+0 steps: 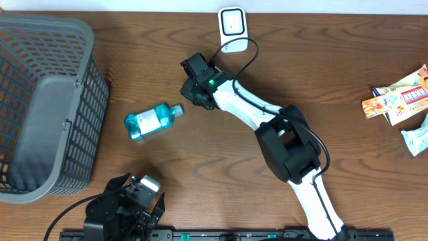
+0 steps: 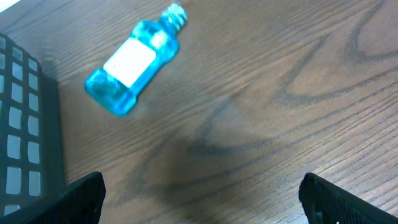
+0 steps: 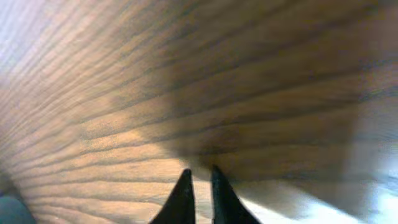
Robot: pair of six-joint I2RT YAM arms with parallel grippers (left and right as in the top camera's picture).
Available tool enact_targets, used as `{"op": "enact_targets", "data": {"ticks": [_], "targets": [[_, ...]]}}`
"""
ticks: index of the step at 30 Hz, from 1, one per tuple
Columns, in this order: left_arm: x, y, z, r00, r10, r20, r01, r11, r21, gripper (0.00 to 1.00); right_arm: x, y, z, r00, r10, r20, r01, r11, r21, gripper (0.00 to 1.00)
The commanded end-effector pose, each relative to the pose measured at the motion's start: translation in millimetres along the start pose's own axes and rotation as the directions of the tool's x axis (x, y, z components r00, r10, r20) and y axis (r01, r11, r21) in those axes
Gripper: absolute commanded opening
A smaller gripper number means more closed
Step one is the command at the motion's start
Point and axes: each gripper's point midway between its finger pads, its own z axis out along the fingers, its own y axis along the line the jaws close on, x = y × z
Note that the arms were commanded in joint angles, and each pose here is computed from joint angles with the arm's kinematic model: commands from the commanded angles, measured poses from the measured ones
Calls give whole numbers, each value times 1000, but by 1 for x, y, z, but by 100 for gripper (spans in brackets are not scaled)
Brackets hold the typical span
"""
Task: Scan the item barcode
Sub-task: 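Lower the right gripper and close it on the bottle's cap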
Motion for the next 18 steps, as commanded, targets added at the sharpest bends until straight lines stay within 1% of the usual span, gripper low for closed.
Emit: {"op": "enact_targets", "data": {"ticks": [1, 3, 6, 9, 14, 15, 16, 18], "targets": [[4, 1, 1, 1000, 5, -19, -5, 1000, -10, 99, -3, -37, 6, 998, -39, -39, 44, 993, 112, 4], [4, 1, 1, 1000, 5, -19, -5, 1000, -9, 99, -10, -48, -2, 998, -24, -50, 31, 988, 149, 4], [4, 1, 1, 1000, 5, -19, -5, 1000, -9, 99, -15, -52, -12, 994, -43, -96, 57, 988, 145, 7], [4, 1, 1, 1000, 5, -19, -5, 1000, -9, 99, -9, -45, -21, 986, -49, -159, 65, 993, 100, 16], [4, 1, 1, 1000, 5, -19, -5, 1000, -10, 99, 13, -21, -41, 958, -19, -286, 20, 1000, -1, 24], [4, 1, 1, 1000, 4, -19, -4, 1000, -10, 99, 18, -15, -46, 950, -9, -312, 3, 1000, -21, 29], [4, 1, 1, 1000, 5, -19, -5, 1000, -9, 99, 21, -12, -48, 943, -7, -331, -5, 999, -34, 36], [4, 1, 1, 1000, 5, -19, -5, 1000, -9, 99, 31, -5, -51, 930, -13, -367, -8, 998, -58, 43]]}}
